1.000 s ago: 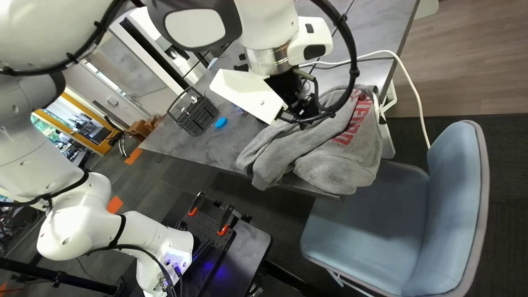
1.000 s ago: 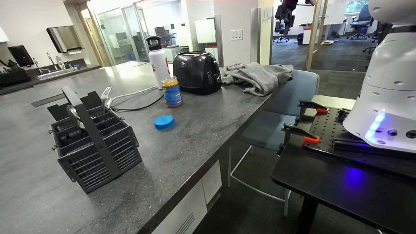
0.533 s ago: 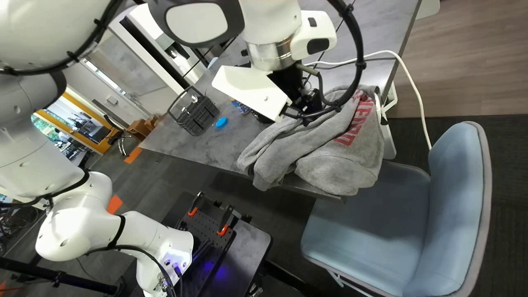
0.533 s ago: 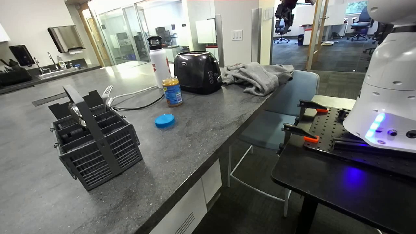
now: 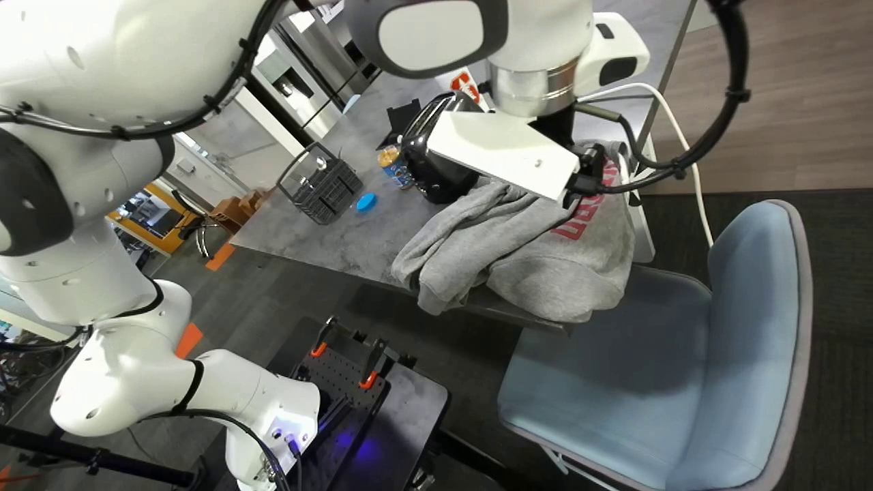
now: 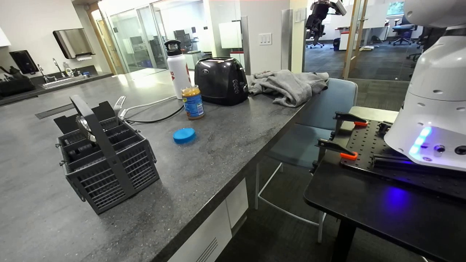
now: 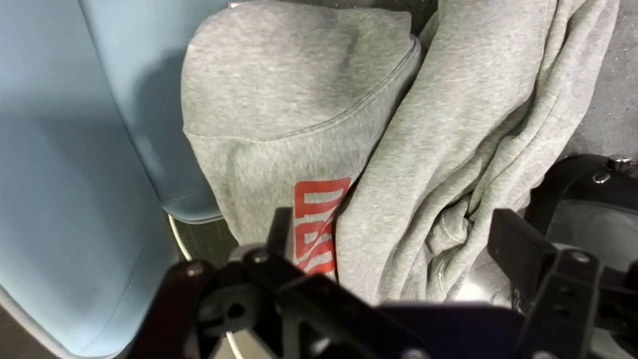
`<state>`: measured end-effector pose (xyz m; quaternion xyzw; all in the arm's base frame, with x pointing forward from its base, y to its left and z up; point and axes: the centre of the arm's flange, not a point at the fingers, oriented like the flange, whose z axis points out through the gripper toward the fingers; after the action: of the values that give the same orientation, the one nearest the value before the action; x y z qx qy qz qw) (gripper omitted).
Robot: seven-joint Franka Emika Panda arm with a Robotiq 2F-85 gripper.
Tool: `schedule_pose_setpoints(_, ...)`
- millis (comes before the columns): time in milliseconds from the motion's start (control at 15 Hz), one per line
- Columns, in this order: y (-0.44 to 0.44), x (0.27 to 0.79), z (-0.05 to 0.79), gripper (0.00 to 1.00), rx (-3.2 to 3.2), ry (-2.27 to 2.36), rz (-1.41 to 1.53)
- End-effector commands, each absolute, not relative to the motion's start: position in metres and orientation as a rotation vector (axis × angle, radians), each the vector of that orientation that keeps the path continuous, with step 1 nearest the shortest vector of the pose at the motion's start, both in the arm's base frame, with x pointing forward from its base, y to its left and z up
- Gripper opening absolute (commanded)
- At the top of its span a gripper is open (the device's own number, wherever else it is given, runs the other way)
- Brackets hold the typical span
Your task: Remove the fleece from the table and put on the blue chair
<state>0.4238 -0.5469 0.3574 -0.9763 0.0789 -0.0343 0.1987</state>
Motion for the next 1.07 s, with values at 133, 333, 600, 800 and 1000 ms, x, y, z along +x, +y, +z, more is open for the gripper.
schedule_pose_setpoints(133,-0.59,0.48,0.314,1.0,-2.711,0.161,-0.048)
schedule_pose_setpoints(333,-0.564,0.465,0.296,1.0,-2.715,0.167,-0.064)
schedule_pose_setpoints(600,-0.563,0.479,0.285,1.0,-2.723,0.179,-0.049)
schedule_pose_setpoints(800,-0.561,0.488,0.277,1.0,-2.755,0.177,-0.06)
schedule_pose_setpoints(1000,-0.562,0.495,0.263,1.0,-2.759,0.167,-0.09)
